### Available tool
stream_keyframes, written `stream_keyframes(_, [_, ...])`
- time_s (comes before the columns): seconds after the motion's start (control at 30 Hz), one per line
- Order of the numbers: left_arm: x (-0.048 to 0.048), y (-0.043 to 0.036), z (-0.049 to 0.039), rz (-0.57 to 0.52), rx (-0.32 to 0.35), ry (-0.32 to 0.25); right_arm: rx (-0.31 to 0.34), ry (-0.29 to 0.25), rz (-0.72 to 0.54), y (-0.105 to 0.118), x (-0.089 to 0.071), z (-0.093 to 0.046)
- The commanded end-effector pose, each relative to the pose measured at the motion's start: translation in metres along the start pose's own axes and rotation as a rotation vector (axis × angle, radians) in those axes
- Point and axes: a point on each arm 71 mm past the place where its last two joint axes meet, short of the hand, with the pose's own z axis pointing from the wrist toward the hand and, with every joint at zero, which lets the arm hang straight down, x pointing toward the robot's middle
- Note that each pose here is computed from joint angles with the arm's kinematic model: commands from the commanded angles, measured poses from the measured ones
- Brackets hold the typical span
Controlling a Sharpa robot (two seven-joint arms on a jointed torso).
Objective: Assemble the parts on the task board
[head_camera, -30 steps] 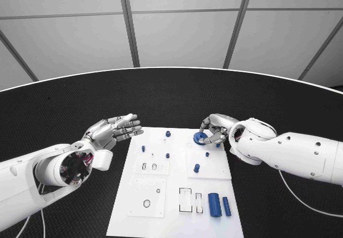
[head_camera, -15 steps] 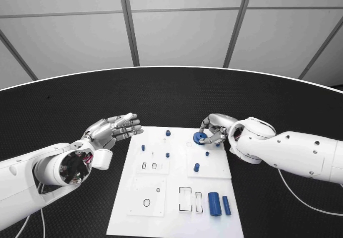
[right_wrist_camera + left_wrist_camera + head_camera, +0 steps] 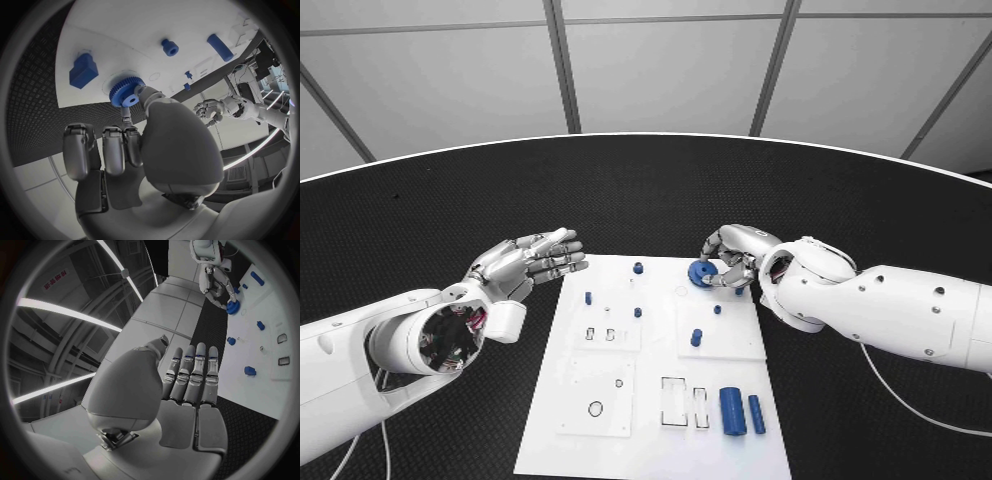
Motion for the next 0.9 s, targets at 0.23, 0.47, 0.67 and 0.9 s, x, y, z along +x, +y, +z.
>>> stream_keyframes(0.23, [-0.0006,0.0002,0.0022,0.001,0.0,-0.001,-0.106,-0.057,-0.015,0.032,-0.001,-0.011])
stream_keyframes(0.47, [0.0,0.0005,0.0036,0.001,-0.001,0.0,-0.183,-0.083,-0.043,0.064,0.004,-0.007])
stream_keyframes(0.67, [0.0013,0.001,0.0048,0.001,-0.002,0.003,-0.212,-0.1,-0.047,0.086,0.01,0.005])
stream_keyframes(0.9, [0.0037,0.0017,0.0056,0.0,-0.004,0.008,-0.239,-0.093,-0.055,0.109,0.019,0.022])
